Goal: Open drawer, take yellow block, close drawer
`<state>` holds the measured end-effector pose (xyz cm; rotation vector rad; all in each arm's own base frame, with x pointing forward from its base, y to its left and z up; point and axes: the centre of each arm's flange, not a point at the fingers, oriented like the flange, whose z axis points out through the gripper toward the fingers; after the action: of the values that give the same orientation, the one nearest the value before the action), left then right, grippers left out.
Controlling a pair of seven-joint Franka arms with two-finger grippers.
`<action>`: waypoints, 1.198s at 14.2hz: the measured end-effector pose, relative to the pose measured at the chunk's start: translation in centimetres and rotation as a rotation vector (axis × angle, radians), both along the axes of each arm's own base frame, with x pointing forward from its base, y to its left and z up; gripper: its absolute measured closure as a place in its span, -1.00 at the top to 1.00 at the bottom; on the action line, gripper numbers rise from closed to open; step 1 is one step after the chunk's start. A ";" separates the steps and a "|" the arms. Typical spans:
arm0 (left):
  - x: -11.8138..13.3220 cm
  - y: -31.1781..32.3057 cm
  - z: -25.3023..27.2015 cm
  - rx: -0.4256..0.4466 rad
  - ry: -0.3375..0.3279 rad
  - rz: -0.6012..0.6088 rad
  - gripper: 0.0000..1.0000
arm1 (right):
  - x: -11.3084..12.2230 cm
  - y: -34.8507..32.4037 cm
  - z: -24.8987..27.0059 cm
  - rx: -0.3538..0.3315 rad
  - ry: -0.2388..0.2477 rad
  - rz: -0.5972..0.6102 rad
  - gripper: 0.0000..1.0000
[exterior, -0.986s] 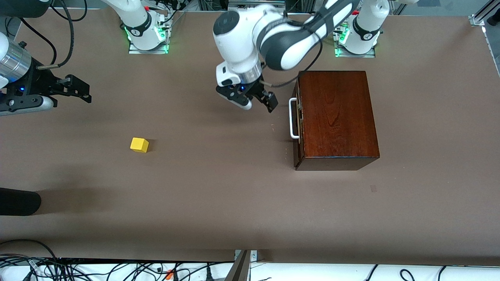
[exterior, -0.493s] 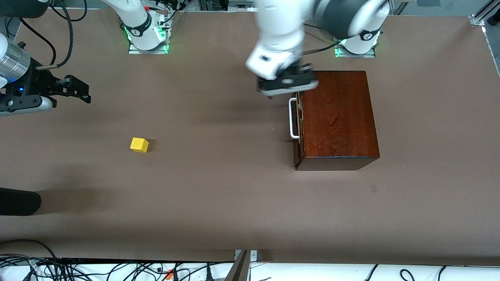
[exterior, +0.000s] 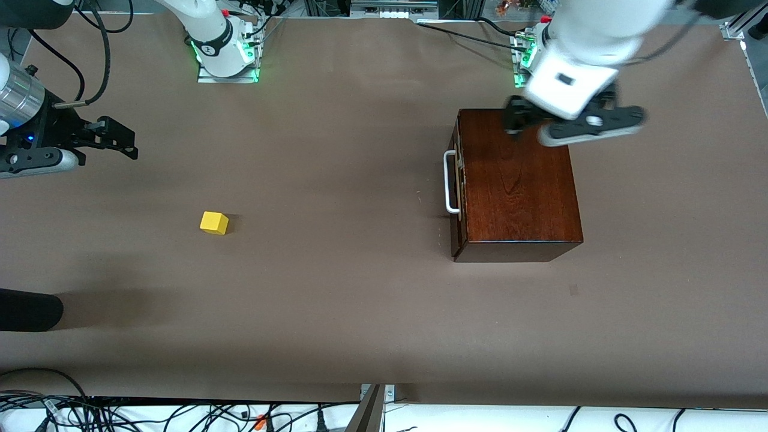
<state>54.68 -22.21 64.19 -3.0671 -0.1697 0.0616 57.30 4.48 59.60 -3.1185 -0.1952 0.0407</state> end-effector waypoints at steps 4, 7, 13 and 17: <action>2.2 11.5 0.3 -0.046 0.037 -0.135 1.00 | 0.0 -0.4 0.0 0.000 0.001 -0.007 1.00; 3.2 17.3 -1.5 -0.080 0.045 -0.195 1.00 | 0.1 -0.5 -0.1 0.000 0.001 -0.009 1.00; 1.2 17.7 -3.0 -0.081 0.018 -0.215 1.00 | 0.1 -0.5 -0.1 0.000 0.001 -0.009 1.00; 0.8 17.7 -2.7 -0.080 0.014 -0.215 1.00 | 0.1 -0.5 -0.1 0.000 0.001 -0.009 1.00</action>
<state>55.49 -4.47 61.53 -3.1425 0.1673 0.0798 57.37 4.00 59.54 -3.1195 -0.1815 0.0422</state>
